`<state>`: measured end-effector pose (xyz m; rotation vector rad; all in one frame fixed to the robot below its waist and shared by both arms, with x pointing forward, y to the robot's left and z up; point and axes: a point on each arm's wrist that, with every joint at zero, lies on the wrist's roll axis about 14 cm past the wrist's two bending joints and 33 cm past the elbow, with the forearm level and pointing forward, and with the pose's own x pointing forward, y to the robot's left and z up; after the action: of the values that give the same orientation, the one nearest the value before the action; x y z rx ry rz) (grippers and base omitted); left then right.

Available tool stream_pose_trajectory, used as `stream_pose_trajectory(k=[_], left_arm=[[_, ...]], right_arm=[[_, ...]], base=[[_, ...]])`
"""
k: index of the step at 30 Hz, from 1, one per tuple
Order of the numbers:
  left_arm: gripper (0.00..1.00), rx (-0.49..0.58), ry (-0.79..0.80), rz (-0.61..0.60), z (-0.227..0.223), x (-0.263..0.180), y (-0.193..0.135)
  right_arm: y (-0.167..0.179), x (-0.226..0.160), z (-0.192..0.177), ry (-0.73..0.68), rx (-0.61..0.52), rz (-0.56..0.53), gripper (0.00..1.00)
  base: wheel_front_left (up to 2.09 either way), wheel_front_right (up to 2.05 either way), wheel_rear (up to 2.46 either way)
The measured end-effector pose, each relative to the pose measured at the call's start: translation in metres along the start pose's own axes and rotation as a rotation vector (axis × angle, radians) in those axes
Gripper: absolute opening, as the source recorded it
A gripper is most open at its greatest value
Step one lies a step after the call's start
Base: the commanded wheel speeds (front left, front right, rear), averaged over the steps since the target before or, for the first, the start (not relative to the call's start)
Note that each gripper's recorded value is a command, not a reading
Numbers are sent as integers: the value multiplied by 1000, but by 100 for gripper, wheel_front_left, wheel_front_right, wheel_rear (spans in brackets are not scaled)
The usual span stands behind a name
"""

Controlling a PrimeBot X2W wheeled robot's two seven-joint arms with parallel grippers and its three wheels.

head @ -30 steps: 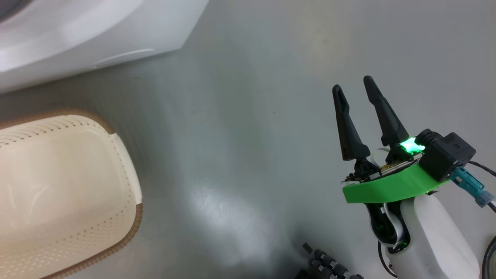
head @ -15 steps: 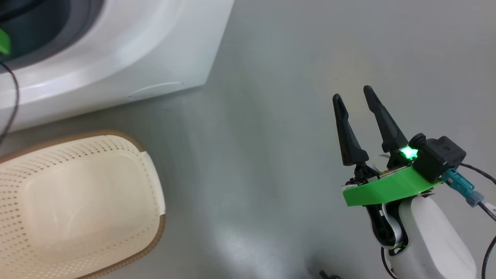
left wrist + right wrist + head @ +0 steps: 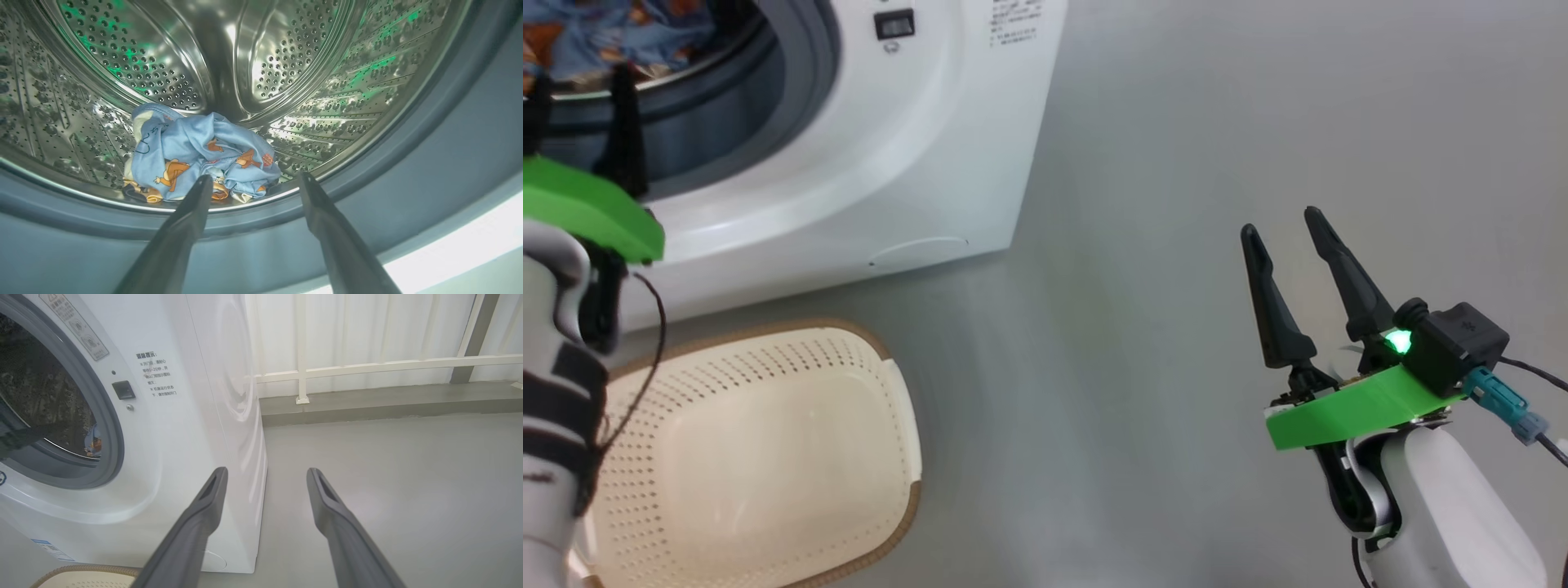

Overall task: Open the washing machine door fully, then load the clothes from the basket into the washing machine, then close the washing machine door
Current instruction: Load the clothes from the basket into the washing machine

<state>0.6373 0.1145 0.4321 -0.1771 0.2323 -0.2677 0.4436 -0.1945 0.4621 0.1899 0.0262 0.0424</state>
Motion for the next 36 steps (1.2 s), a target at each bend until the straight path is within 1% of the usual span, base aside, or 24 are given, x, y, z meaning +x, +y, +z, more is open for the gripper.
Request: stream_pose_trajectory(k=[3,8,11,19,25,29,36], left_arm=[[100,-6,-22,-6,6,-16,-2],[100,-38,-111,-31,31,-40,-10],[100,-45,-118,-29,27,-60,-10],[100,-28,-177,8,35,-103,-3],[100,-5,-203,53,29,-146,4],[100,-25,-230,90,28,-172,7],[100,-52,-256,136,23,-212,14]], right_arm=[[0,-7,7,-11,-5,5,100],[1,-16,19,-38,7,6,100],[4,-20,26,-55,5,16,100],[14,-23,45,-106,6,50,100],[17,-27,56,-134,7,66,100],[23,-27,63,-153,11,87,100],[34,-32,62,-152,18,116,100]], base=[[0,0,0],[0,0,0],[0,0,0],[0,0,0],[0,0,0],[0,0,0],[0,0,0]])
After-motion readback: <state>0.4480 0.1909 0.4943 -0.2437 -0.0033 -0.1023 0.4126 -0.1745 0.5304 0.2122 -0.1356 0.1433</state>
